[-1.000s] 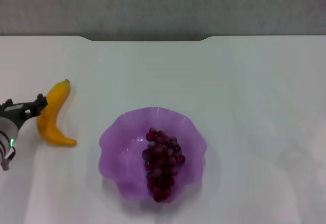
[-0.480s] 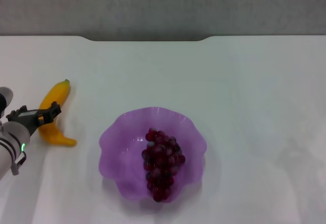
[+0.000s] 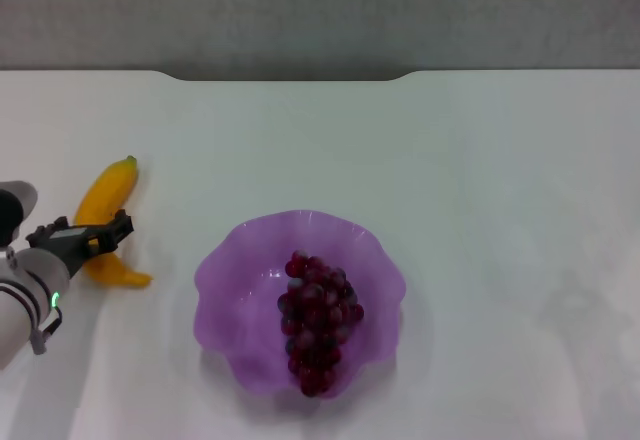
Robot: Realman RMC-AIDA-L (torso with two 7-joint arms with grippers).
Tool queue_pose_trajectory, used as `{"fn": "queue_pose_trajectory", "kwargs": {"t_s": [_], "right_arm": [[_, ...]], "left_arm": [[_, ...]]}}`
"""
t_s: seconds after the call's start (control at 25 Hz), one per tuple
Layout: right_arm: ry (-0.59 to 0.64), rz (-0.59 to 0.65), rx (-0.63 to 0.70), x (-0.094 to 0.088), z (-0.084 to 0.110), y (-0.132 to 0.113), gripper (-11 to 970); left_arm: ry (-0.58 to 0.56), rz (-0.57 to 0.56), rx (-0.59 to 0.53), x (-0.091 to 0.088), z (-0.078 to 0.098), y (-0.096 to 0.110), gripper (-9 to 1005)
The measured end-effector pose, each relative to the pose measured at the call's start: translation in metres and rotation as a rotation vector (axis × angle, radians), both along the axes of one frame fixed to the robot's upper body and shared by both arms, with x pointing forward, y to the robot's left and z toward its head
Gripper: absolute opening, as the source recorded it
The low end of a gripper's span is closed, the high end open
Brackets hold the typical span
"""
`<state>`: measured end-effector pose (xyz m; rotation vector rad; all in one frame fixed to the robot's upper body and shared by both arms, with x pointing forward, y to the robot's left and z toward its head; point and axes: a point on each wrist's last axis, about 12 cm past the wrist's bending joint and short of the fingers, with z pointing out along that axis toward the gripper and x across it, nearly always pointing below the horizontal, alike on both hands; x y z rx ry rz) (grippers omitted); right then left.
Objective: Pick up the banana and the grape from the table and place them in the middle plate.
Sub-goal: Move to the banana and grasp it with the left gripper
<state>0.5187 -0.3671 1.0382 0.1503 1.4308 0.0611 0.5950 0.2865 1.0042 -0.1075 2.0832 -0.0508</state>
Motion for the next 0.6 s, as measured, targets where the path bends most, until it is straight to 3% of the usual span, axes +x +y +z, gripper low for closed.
{"fn": "queue_pose_trajectory", "kwargs": {"t_s": [0.6], "right_arm": [[-0.006, 0.003, 0.001, 0.0, 0.0006, 0.0004, -1]], "left_arm": [[0.01, -0.019, -0.008, -0.0032, -0.003, -0.0019, 873]]}}
